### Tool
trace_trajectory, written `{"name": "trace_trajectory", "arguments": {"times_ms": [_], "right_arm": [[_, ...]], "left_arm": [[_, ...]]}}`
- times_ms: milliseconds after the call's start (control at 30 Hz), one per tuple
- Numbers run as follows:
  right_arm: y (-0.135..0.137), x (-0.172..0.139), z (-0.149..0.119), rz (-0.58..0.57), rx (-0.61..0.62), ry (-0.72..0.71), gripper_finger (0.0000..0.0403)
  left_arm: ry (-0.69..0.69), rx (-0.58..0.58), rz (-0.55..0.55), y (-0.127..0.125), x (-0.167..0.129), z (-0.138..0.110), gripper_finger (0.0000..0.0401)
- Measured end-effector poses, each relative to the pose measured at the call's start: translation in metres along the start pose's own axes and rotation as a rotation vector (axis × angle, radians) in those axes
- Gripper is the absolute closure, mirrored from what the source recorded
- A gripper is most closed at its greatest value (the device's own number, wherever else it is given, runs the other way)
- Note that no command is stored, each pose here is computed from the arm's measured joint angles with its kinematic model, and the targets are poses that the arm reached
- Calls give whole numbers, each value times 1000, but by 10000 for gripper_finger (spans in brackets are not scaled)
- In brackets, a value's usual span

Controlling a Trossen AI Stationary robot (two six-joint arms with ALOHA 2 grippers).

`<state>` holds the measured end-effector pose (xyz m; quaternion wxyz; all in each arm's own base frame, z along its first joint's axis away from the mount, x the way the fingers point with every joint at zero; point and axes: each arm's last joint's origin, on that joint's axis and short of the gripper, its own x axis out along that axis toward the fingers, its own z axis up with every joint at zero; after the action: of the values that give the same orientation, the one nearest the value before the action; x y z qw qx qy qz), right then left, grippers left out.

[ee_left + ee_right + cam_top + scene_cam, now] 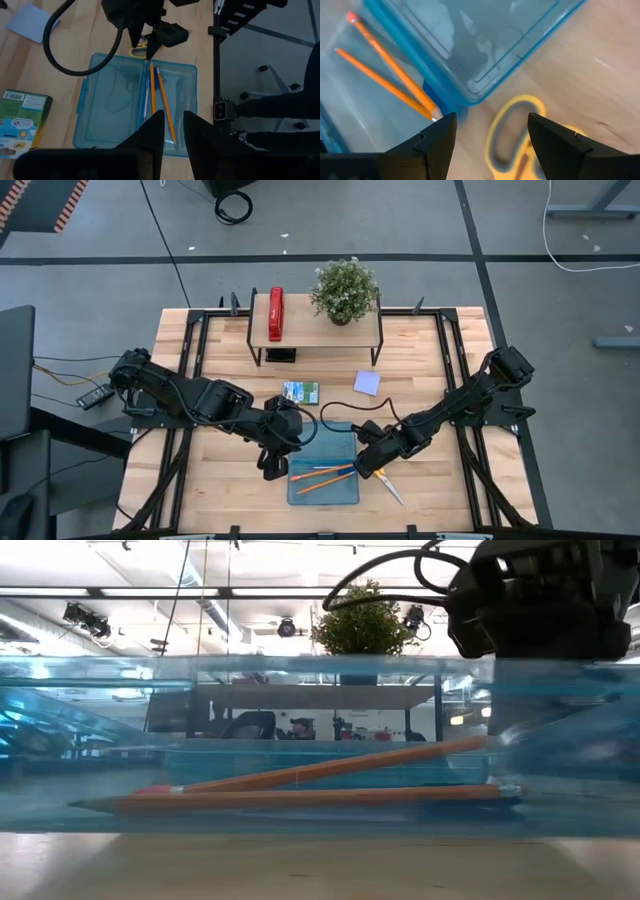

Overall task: Pack school essentials
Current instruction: Adjust the pencils in the blue supply box

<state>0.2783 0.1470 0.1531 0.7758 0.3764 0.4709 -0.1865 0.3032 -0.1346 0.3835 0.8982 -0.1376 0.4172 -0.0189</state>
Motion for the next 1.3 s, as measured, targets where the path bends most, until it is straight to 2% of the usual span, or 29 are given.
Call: {"name": "trace_trajectory", "arguments": {"times_ms": [500, 733, 1033, 1300], "right_arm": [[5, -1, -7, 40, -14, 24, 150], [11, -3, -15, 89, -77, 26, 150], [10, -3, -12, 67, -27, -55, 150], [11, -3, -13, 74, -77, -28, 150]], "left_arm": [[0, 1, 2, 0, 0, 0, 328], [0, 3, 3, 0, 0, 0, 324], [-4, -1, 9, 0, 0, 0, 332], [39, -71, 27, 0, 10, -11, 323]]}}
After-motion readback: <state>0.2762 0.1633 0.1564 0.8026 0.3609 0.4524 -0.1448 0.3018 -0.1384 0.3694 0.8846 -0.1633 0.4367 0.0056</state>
